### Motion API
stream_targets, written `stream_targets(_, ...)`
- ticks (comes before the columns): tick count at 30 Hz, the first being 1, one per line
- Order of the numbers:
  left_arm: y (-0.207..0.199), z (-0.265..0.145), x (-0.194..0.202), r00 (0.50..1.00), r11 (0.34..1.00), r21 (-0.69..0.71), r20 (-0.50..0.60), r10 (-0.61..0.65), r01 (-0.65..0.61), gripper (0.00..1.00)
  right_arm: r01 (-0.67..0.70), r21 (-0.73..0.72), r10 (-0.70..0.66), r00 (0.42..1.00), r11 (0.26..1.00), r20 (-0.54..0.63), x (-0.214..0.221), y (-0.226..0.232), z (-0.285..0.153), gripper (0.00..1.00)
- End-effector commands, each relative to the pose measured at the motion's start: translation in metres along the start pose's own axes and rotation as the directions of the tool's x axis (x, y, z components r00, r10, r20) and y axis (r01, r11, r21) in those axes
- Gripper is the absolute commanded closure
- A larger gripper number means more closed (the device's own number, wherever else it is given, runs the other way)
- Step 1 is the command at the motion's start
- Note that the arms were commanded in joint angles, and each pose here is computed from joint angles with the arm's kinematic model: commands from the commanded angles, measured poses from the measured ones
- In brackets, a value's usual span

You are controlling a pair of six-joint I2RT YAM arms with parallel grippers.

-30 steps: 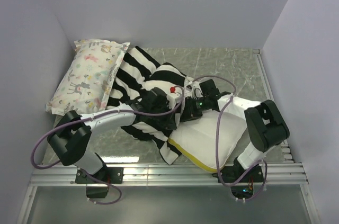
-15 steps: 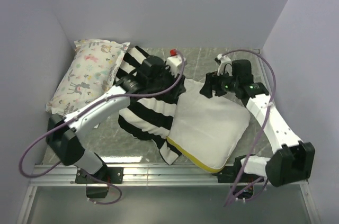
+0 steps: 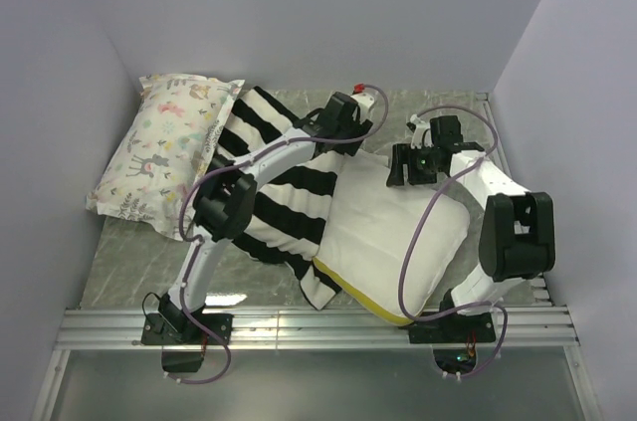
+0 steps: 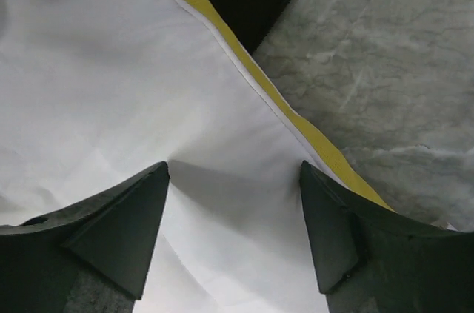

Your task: Put the pillow into the pillowcase

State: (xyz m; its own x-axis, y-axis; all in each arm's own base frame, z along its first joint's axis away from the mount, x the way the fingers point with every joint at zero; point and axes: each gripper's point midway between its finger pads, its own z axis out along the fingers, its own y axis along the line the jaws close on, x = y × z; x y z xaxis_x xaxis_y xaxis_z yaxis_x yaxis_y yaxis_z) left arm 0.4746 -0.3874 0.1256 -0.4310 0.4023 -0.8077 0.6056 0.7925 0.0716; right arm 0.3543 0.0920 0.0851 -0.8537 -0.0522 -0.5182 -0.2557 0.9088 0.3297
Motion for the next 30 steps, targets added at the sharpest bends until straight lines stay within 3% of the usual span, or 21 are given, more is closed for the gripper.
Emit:
stream_targets(1,0.031,0.002,-0.03,0.998,0.992,-0.123,0.057,0.021,-0.014,0.34,-0.001,-0.071,-0.001,1.0,0.997,-0.018,0.005,0.008,0.009,0.24)
stream_targets(7,0.034,0.016,0.002,0.998,0.99,-0.129,-0.028,0.051,-0.054,0.43,-0.01,-0.099,0.005,0.999,0.995,-0.047,0.013,0.009,0.014,0.31)
stream_targets(9,0.029,0.017,0.009,0.998,0.993,-0.105,-0.044,0.053,-0.057,0.48,-0.011,-0.115,0.004,0.998,0.993,-0.055,0.014,0.012,0.016,0.38)
stream_targets(15,0.017,0.013,0.013,0.998,0.998,-0.039,-0.052,0.047,-0.049,0.81,-0.026,-0.185,0.012,0.997,0.982,-0.078,0.018,0.022,0.02,0.59)
stream_targets(16,0.011,0.009,0.008,0.998,0.999,-0.005,-0.039,0.044,-0.044,0.93,-0.03,-0.195,0.013,0.996,0.98,-0.085,0.019,0.023,0.021,0.64)
stream_targets(17,0.001,0.007,0.005,0.999,0.998,0.05,-0.03,0.041,-0.039,0.98,-0.034,-0.205,0.017,0.996,0.978,-0.086,0.019,0.025,0.02,0.74)
stream_targets(19,-0.01,-0.004,-0.007,1.0,0.994,0.105,0.004,0.01,-0.011,1.0,-0.042,-0.236,0.021,0.996,0.971,-0.091,0.018,0.029,0.021,0.84)
stream_targets(20,-0.023,-0.008,-0.012,1.0,0.984,0.177,0.017,-0.003,0.0,1.0,-0.047,-0.248,0.025,0.995,0.967,-0.093,0.017,0.031,0.022,0.95)
stream_targets(21,-0.031,-0.012,-0.018,0.999,0.977,0.215,0.036,-0.001,-0.007,1.0,-0.052,-0.268,0.029,0.995,0.962,-0.091,0.016,0.034,0.021,1.0)
stream_targets(22,-0.039,-0.02,-0.027,0.997,0.967,0.249,0.044,-0.057,0.044,1.0,-0.062,-0.283,0.038,0.995,0.957,-0.09,0.014,0.038,0.022,1.0)
stream_targets(30,-0.128,-0.051,-0.044,0.988,0.847,0.52,0.032,-0.149,0.111,1.0,-0.099,-0.398,0.085,0.995,0.912,-0.053,-0.005,0.063,0.01,1.0)
